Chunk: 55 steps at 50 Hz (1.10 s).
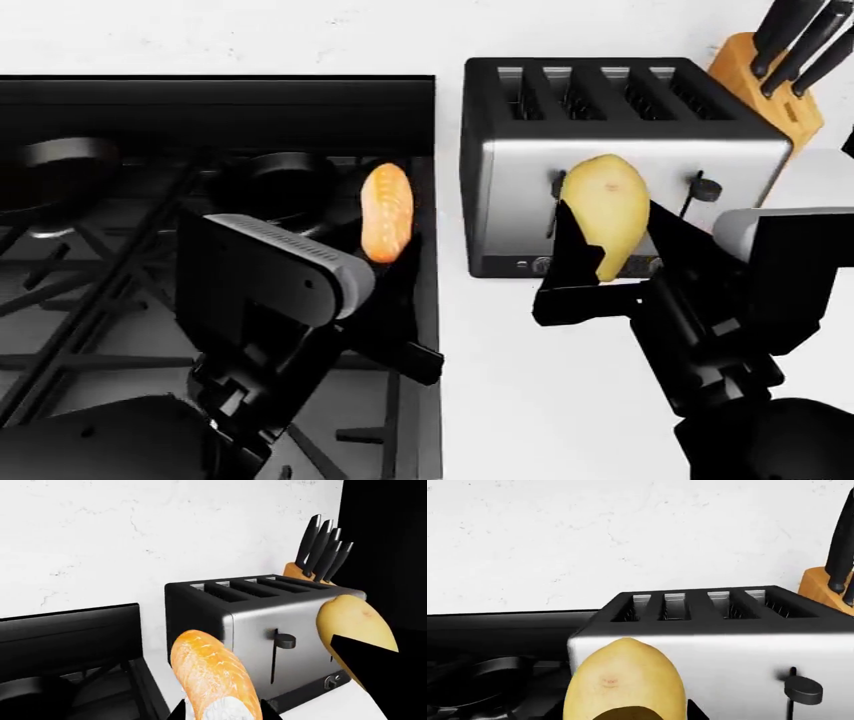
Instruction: Place both pans onto different burners. Then place the potato and the sushi on different pans.
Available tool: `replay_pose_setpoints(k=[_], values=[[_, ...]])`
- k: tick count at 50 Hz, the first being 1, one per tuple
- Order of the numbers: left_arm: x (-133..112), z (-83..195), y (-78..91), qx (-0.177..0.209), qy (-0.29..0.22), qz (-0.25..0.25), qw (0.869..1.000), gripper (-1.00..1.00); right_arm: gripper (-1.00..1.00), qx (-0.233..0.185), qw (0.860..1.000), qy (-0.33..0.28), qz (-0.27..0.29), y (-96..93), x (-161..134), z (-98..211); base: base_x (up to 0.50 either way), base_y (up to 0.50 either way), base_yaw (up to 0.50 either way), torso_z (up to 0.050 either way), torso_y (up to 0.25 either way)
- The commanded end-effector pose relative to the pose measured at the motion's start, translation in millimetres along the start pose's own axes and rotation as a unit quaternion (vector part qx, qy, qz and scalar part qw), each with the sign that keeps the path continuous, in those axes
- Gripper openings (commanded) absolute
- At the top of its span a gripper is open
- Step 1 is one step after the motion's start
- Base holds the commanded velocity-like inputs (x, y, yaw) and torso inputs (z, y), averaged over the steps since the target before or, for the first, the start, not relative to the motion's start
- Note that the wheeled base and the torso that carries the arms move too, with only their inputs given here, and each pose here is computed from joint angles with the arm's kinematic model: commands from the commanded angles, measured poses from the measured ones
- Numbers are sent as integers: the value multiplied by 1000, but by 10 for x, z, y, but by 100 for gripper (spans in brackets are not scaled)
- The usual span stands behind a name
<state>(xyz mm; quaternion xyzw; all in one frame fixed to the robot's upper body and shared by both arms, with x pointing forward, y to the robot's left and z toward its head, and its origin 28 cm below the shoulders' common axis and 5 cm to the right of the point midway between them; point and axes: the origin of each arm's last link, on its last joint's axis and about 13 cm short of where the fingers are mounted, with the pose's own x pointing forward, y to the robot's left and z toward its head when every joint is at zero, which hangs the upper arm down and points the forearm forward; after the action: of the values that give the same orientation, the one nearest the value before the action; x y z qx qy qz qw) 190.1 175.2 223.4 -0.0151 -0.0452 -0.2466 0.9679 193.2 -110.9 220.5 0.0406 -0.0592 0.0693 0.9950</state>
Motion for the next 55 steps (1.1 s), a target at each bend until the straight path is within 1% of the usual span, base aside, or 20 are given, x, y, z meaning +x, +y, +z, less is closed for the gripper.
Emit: replay_pose_setpoints(k=[1,12,37,55], values=[[-4,11,6,-3,-4,4,1000,-100,-100,-10,1000,-17,-3,-9,27,33,0,320,0,0,0],[-20,18,16,-2,-8,6,1000,-100,-100,-11,1000,-20,-11,-18,17,40,0,324,0,0,1],[-9,53,34,-1,-10,10,1000,-100,-100,-18,1000,-17,0,-8,28,62,0,322,0,0,0],[7,33,49,-3,-13,12,1000,-100,-100,-14,1000,-15,-5,-19,31,33,0,322,0,0,1]])
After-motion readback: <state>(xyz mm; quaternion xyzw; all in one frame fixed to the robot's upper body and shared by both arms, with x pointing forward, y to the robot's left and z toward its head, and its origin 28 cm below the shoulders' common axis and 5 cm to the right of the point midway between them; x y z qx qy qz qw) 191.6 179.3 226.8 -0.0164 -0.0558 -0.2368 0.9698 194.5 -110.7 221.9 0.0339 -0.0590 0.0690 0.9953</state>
